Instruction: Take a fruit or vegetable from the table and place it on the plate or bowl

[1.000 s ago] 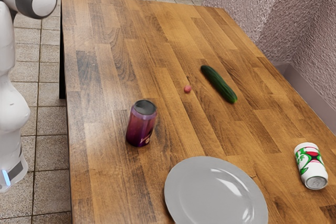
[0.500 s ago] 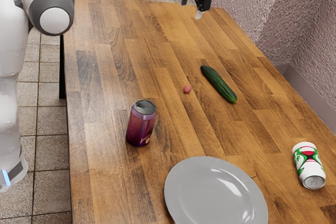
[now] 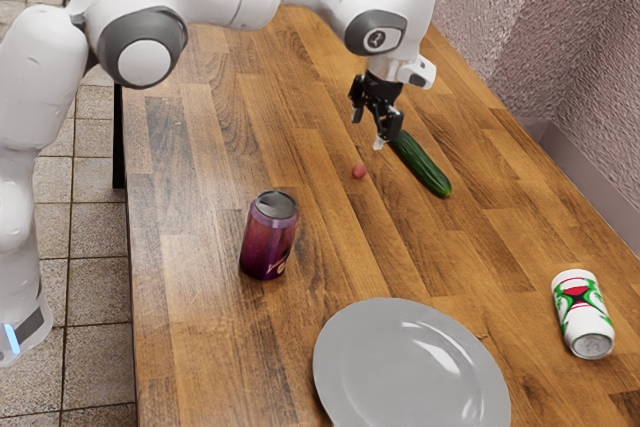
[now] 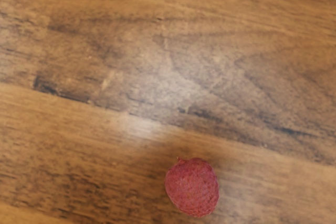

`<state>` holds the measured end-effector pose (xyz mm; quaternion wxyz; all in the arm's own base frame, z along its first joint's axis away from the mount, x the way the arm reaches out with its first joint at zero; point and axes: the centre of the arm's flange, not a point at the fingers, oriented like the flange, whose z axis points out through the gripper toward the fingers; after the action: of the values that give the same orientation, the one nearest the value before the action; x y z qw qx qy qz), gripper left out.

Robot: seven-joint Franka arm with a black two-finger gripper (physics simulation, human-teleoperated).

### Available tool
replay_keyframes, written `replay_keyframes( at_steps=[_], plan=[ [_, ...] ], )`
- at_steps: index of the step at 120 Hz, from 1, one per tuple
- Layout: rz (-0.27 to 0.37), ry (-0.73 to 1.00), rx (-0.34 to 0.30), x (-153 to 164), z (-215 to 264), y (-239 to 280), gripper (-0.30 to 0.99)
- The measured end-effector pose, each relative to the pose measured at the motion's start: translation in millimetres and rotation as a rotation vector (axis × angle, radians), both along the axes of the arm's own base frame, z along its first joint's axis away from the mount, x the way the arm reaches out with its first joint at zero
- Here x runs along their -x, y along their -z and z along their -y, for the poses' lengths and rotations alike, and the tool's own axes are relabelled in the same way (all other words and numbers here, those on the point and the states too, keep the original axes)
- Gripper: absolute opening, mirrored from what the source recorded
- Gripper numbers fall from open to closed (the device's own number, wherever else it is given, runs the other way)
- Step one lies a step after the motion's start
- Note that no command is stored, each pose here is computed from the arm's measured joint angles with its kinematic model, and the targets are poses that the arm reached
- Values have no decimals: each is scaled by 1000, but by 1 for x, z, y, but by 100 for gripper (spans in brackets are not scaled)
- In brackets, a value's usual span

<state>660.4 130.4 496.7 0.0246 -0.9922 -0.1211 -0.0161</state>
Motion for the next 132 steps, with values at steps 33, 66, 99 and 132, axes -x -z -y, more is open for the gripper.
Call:
replay_keyframes(
  at_steps=[33,66,99,132],
  plan=[
    [-74,5,50,-2,5,31,66],
    [-141,8,65,-5,4,64,66],
    [-138,11,73,-8,5,72,65],
    [-130,5,72,-11,-1,83,65]
  ],
)
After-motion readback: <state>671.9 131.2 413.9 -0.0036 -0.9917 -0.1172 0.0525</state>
